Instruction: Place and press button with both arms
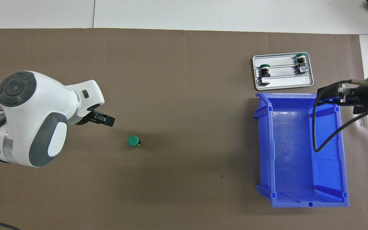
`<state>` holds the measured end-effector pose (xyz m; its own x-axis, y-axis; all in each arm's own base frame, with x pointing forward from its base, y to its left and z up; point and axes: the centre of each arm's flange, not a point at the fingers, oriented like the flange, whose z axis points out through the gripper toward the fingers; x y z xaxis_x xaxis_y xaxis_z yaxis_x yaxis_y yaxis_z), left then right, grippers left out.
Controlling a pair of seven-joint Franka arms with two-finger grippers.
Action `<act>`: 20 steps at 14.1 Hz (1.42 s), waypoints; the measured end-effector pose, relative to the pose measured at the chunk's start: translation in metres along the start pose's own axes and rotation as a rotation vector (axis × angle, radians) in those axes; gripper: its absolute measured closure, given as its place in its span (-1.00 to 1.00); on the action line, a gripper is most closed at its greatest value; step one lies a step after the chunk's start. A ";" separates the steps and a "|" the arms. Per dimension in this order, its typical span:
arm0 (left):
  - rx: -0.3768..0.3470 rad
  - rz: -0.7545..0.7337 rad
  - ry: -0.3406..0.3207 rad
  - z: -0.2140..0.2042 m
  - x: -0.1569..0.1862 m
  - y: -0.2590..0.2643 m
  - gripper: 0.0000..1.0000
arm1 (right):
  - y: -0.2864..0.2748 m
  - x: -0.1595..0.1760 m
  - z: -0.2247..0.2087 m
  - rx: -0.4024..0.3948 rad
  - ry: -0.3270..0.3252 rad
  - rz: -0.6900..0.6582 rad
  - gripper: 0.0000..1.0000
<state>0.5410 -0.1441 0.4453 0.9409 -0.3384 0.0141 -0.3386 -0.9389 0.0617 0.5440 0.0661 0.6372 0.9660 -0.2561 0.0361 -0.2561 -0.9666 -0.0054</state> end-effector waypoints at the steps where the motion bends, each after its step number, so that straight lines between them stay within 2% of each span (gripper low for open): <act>1: -0.001 -0.036 0.001 -0.015 0.001 -0.021 -1.00 | -0.032 -0.006 0.007 0.012 0.019 0.035 -1.00; 5: 0.004 -0.157 0.043 -0.101 -0.003 -0.091 -1.00 | -0.185 -0.048 0.069 0.066 0.052 0.226 -1.00; 7: 0.005 -0.172 0.054 -0.142 -0.007 -0.099 -1.00 | -0.256 -0.076 0.109 0.094 0.055 0.325 -1.00; 9: 0.004 -0.173 0.049 -0.166 -0.010 -0.099 -1.00 | -0.313 -0.107 0.147 0.113 0.052 0.398 -1.00; 12: 0.002 -0.173 0.038 -0.182 -0.014 -0.097 -1.00 | -0.372 -0.153 0.192 0.129 0.040 0.454 -1.00; 16: -0.010 -0.174 -0.020 -0.172 -0.019 -0.096 -1.00 | -0.427 -0.189 0.262 0.143 0.034 0.471 -1.00; 20: -0.011 -0.174 -0.043 -0.166 -0.021 -0.096 -1.00 | -0.449 -0.207 0.284 0.164 0.036 0.439 -1.00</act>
<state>0.5552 -0.0365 0.6044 0.9841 -0.1732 -0.0400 -0.1702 -0.9829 0.0707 0.4691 0.5521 0.3481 0.7647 -0.6437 0.0299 -0.6285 -0.7553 -0.1857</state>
